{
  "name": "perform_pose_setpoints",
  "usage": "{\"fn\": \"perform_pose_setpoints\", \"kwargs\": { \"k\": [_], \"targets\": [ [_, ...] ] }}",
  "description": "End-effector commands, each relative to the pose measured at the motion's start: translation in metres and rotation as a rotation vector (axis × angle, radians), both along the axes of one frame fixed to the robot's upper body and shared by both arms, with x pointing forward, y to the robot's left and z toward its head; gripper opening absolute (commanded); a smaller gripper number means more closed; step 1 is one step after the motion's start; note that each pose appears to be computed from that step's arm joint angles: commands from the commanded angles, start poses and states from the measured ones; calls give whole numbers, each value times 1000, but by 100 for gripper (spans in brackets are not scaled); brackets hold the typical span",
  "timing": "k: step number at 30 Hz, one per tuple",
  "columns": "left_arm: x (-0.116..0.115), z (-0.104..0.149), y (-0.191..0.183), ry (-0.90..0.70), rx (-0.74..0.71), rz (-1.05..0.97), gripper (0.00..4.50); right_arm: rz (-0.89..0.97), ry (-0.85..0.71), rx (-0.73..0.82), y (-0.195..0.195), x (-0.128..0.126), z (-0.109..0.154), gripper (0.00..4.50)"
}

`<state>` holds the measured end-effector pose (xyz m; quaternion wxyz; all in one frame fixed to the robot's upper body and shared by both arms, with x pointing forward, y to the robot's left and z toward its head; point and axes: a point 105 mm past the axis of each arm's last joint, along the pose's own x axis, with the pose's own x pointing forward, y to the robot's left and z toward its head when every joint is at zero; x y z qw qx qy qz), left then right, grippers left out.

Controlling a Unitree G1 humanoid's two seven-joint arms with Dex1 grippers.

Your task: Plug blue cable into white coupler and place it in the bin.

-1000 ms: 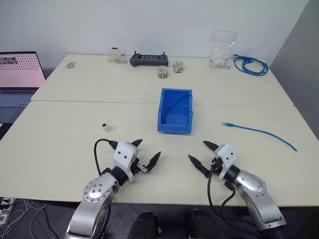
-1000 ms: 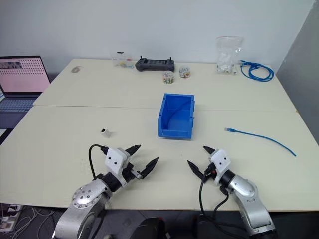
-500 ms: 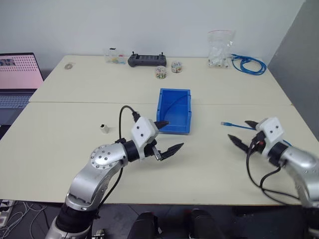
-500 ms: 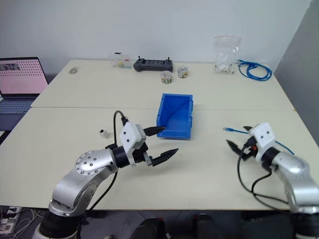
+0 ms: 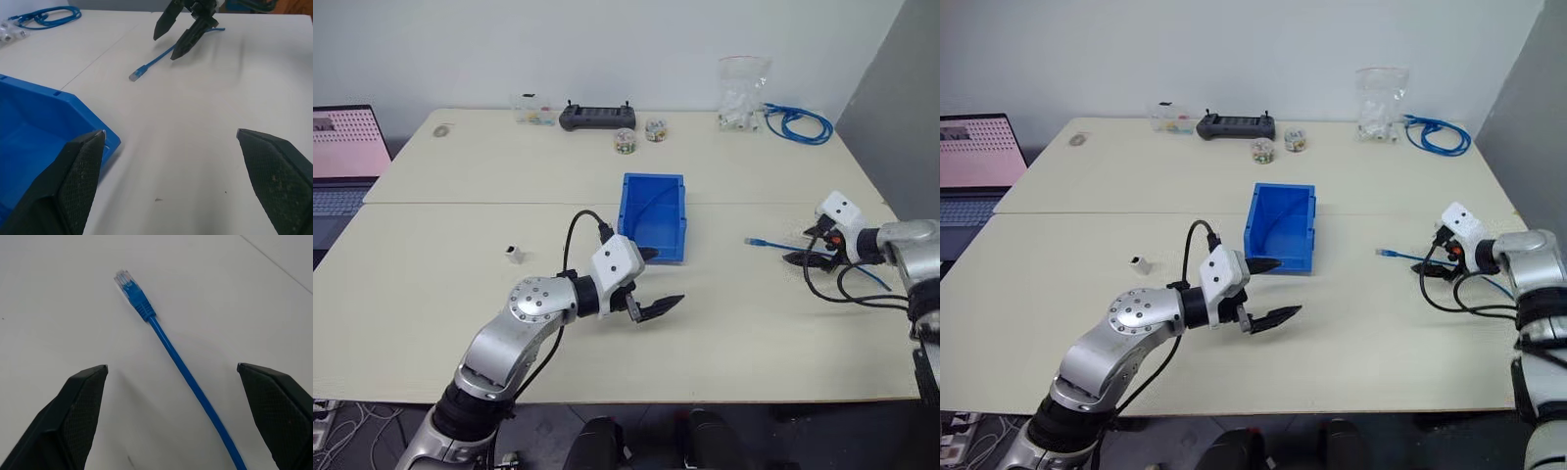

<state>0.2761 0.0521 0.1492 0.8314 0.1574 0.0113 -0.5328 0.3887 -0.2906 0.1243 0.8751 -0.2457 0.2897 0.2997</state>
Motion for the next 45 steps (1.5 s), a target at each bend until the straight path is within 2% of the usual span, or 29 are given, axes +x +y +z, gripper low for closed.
{"fn": "perform_pose_setpoints", "kwargs": {
  "k": [1, 2, 3, 4, 5, 12, 15, 18, 22, 26, 30, 33, 37, 40, 45],
  "targets": [
    [-2, 12, -4, -51, -11, -13, 450, -19, 55, -46, -7, 2, -3, 412],
    [-2, 12, -4, -51, -11, -13, 450, -22, 76, -51, -8, 1, -5, 404],
    [-2, 12, -5, -51, -11, -12, 450, -27, 95, -58, -8, 1, -8, 367],
    [-1, 12, -5, -50, -10, -12, 450, -30, 107, -63, -8, 0, -9, 358],
    [-1, 12, -5, -51, -7, -12, 450, -32, 129, -63, -8, -1, -13, 324],
    [1, 12, -5, -48, -5, -9, 450, -26, 213, -28, -11, -12, -23, 172],
    [1, 11, -5, -33, -16, -7, 450, -18, 206, -26, -12, -13, -23, 82],
    [0, 9, -6, -21, -20, -7, 450, 9, 193, -26, -11, -14, -23, 9],
    [0, 5, 0, -9, -3, -9, 450, 112, 161, -56, -6, -17, -19, 4],
    [-7, -4, 22, 27, 45, -11, 450, 321, 104, -120, 7, -27, -4, 4],
    [-16, -16, 60, 80, 120, 37, 450, 546, 59, -137, 41, -47, 20, 4],
    [-22, -24, 87, 107, 166, 83, 450, 691, 25, -127, 81, -65, 27, 4],
    [-37, -39, 122, 131, 290, 108, 450, 794, -36, -70, 138, -79, 20, 4],
    [-38, -40, 142, 111, 316, 170, 450, 832, -63, 33, 205, -76, 4, 4],
    [-44, -44, 150, 105, 314, 197, 450, 869, -21, 59, 248, -76, -15, 4]
  ]
}}
